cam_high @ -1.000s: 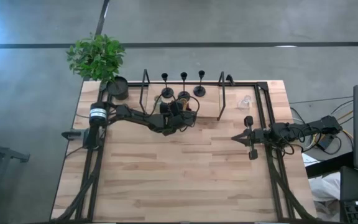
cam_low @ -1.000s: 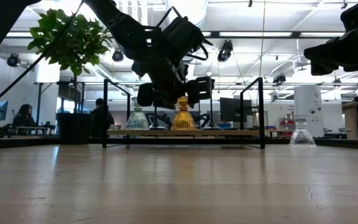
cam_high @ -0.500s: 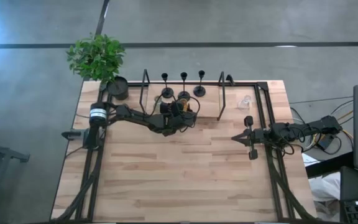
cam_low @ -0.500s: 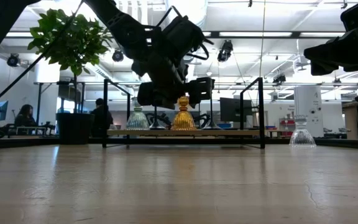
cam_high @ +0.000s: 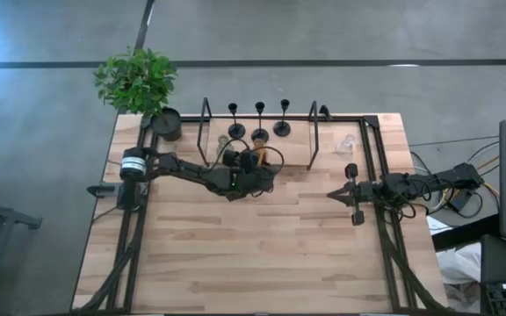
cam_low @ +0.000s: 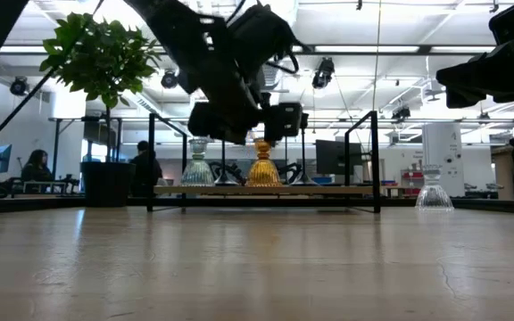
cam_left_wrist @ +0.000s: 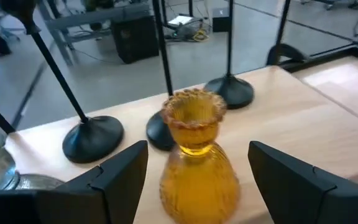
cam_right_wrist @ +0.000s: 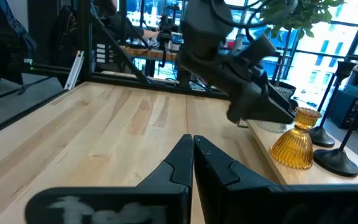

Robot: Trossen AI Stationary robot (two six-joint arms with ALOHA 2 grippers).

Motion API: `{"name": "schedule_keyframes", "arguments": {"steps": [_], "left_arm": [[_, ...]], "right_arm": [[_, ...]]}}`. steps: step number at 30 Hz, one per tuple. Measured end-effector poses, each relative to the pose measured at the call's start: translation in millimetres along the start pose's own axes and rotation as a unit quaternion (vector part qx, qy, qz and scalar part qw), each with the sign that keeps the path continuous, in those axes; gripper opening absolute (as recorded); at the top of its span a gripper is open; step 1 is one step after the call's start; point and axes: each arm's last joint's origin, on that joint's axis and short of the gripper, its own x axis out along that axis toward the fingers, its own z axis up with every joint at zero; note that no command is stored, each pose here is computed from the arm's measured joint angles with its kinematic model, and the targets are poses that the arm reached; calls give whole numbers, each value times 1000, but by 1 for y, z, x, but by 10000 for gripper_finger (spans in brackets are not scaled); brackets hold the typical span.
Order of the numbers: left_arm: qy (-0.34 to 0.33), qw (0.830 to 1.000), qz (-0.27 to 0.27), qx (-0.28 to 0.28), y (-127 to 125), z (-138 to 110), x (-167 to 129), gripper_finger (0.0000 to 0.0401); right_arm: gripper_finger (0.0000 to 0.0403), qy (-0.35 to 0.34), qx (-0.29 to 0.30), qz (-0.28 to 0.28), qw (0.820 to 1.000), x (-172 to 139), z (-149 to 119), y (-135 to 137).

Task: Pick & Place candle stick holders
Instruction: Put the transparent glass candle holder on the shelf aligned with the other glass candle holders

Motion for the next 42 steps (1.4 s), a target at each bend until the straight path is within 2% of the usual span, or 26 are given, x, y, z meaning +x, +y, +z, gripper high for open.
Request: {"name": "schedule_keyframes", "arguments": {"steps": [4, 9, 14, 16, 21, 25, 29, 35, 42], "left_arm": [[31, 998, -60, -10, -2, 8, -32, 282], [60, 987, -141, 47, -1, 12, -96, 282], [62, 964, -233, 115, 15, 19, -157, 267], [82, 951, -275, 111, 29, 22, -170, 253], [107, 929, -346, 81, 78, 25, -184, 213], [60, 912, -399, 77, 115, 24, -190, 183], [17, 891, -442, 105, 146, 11, -187, 153], [6, 849, -516, 109, 179, -22, -176, 98], [-38, 819, -568, 72, 201, -53, -165, 27]], "right_arm": [[8, 0, 0, 0, 1000, 0, 0, 0], [8, 0, 0, 0, 1000, 0, 0, 0], [8, 0, 0, 0, 1000, 0, 0, 0], [8, 0, 0, 0, 1000, 0, 0, 0], [8, 0, 0, 0, 1000, 0, 0, 0], [8, 0, 0, 0, 1000, 0, 0, 0], [8, 0, 0, 0, 1000, 0, 0, 0], [8, 0, 0, 0, 1000, 0, 0, 0], [8, 0, 0, 0, 1000, 0, 0, 0]]}}
